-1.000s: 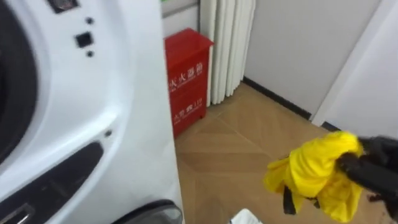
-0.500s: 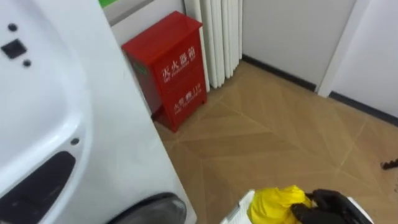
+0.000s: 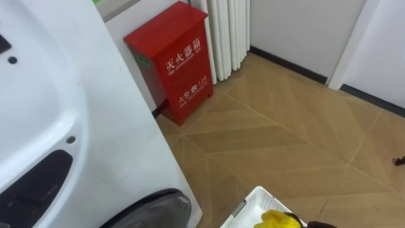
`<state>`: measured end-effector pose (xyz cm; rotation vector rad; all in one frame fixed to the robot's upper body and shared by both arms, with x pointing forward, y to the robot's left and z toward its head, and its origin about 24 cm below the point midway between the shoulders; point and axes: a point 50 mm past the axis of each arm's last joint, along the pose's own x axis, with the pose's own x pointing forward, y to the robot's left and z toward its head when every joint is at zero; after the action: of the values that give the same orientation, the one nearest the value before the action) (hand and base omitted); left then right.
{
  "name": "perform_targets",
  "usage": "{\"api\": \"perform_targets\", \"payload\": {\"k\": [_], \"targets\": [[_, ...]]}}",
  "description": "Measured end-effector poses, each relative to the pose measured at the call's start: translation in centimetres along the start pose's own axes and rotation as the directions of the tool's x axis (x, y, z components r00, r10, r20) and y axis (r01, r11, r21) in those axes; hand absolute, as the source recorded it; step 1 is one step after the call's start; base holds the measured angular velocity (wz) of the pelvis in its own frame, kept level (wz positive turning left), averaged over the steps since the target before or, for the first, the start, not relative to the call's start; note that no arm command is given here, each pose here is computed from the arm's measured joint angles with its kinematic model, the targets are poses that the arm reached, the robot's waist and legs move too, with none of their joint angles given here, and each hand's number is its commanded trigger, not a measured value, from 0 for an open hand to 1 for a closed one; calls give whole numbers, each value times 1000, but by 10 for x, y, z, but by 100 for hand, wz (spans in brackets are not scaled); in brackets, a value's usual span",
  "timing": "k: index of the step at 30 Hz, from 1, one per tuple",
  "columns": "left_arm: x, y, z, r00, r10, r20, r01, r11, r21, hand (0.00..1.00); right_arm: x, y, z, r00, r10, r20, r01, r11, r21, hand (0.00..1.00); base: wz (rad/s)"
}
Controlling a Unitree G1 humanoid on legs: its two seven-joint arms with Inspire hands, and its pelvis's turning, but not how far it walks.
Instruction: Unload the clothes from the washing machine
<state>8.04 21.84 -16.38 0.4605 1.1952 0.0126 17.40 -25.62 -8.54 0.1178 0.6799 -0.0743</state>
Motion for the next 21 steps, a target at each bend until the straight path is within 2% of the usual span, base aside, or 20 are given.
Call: {"api": "perform_targets", "payload": {"k": [21], "targets": [[0,-1,-2,1000,-19,-10,18,999,-27,0,-2,0,-9,1000,-4,-12,4,1000,23,0,14]]}}
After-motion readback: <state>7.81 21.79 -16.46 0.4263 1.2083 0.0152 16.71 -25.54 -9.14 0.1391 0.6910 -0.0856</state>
